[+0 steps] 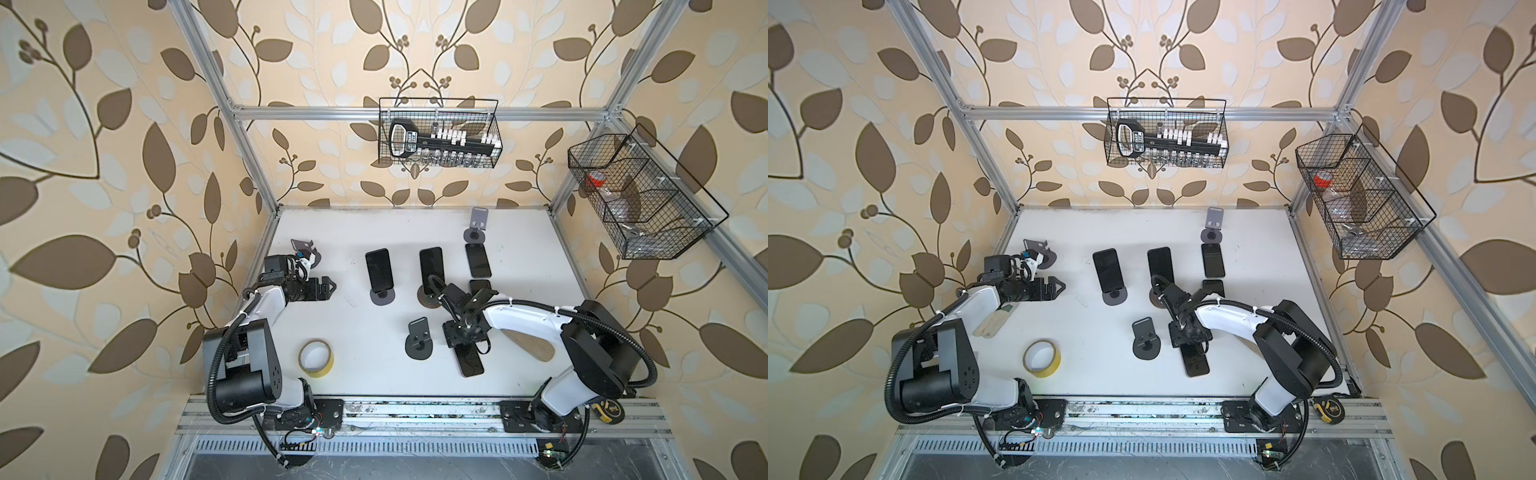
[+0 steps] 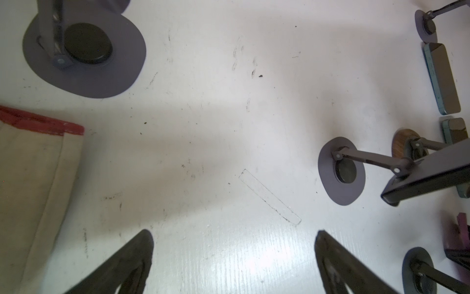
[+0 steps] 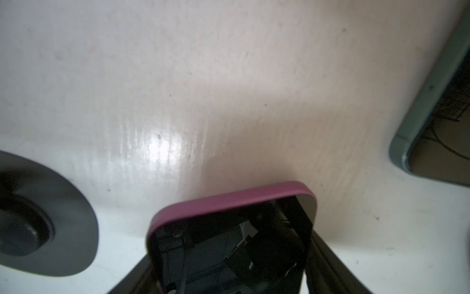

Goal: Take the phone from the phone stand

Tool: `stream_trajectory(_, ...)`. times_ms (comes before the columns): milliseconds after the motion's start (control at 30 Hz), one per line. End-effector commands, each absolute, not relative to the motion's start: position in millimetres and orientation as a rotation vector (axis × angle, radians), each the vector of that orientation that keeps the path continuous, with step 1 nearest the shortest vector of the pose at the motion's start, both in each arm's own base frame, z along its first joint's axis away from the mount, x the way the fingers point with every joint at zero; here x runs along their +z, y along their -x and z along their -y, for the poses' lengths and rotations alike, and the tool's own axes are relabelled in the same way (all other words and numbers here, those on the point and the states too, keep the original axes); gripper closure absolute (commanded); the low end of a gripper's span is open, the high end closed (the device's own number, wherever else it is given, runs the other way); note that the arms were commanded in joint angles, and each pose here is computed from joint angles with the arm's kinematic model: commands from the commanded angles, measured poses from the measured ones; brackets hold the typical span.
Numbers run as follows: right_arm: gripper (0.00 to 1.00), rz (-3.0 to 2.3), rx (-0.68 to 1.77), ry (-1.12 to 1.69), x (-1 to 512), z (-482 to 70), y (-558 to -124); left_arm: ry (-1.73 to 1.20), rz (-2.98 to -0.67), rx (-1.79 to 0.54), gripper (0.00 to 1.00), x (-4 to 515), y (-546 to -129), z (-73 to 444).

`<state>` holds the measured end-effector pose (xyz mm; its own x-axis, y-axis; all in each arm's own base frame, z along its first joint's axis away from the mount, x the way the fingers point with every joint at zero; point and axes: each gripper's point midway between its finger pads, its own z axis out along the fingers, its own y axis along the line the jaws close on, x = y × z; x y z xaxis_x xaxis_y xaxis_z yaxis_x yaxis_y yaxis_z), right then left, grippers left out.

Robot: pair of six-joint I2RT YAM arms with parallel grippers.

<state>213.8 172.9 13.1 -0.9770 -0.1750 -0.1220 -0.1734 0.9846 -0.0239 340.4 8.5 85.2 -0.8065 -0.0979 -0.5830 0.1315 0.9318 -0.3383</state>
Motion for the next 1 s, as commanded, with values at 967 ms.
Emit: stream_trajectory(967, 0.31, -3.058, 0.010, 0.311, -4.5, -172.7, -203.0, -0.026, -2.447, -0.489, 0.01, 91.5, -343.3, -11.6)
